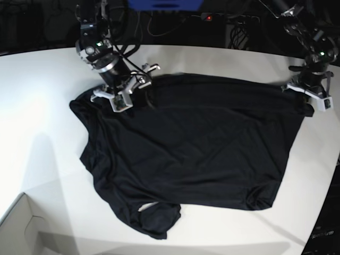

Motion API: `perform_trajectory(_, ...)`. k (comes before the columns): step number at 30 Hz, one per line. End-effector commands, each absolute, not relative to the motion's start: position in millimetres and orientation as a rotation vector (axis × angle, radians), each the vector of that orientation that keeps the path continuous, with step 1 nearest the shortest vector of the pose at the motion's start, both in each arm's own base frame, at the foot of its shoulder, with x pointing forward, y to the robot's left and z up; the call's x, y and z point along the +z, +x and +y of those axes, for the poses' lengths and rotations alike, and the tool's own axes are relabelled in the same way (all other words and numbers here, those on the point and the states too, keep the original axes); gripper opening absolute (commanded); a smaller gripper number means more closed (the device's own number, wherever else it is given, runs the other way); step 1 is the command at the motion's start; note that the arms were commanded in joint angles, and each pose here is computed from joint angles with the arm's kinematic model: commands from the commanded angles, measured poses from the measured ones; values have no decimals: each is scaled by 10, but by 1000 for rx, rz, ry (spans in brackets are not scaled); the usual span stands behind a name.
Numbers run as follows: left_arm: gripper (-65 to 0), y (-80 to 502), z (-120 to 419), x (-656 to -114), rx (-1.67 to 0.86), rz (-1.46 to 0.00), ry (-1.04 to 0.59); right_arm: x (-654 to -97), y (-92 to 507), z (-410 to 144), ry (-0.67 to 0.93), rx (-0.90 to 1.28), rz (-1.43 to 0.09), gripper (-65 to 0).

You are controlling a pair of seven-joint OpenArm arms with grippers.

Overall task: Layout the t-shirt on the table in an organized manner, then fold the t-shirt properly
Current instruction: 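Hold the shirt edge with both grippers and pull it taut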

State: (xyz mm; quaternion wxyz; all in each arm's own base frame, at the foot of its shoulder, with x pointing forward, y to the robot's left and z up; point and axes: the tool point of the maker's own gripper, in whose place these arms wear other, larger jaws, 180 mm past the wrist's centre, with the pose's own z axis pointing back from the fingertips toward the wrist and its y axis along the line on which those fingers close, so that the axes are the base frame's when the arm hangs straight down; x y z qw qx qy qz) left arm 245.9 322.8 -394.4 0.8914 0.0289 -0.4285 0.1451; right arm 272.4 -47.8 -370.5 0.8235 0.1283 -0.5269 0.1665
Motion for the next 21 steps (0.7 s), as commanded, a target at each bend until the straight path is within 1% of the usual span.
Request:
perform_trajectory(1, -649, 2533, 3288, -3811, 291, -939, 75, -3559, 2789, -456, 285, 347, -1177, -253)
perform_trajectory(6, -649, 2530, 3292, -3821, 292, -937, 74, -3574, 2627, -600, 253, 324, -1160, -254)
perform_trajectory(11, -649, 2538, 3292, -3815, 292, -940, 74, -3609, 2437, -607, 255, 321, -1133, -255)
perform_trajectory(16, -649, 2561, 3292, -3799, 292, -946, 73, -3660, 2415, -581, 263, 325, -1118, -258)
perform_trajectory(18, -649, 2560, 3293, -3800, 292, -945, 74, -3642, 2445, -576, 262, 328, -1124, -277)
perform_trajectory(21, -649, 2566, 3293, -3796, 292, -947, 74, -3672, 2483, -573, 264, 327, -1121, -328)
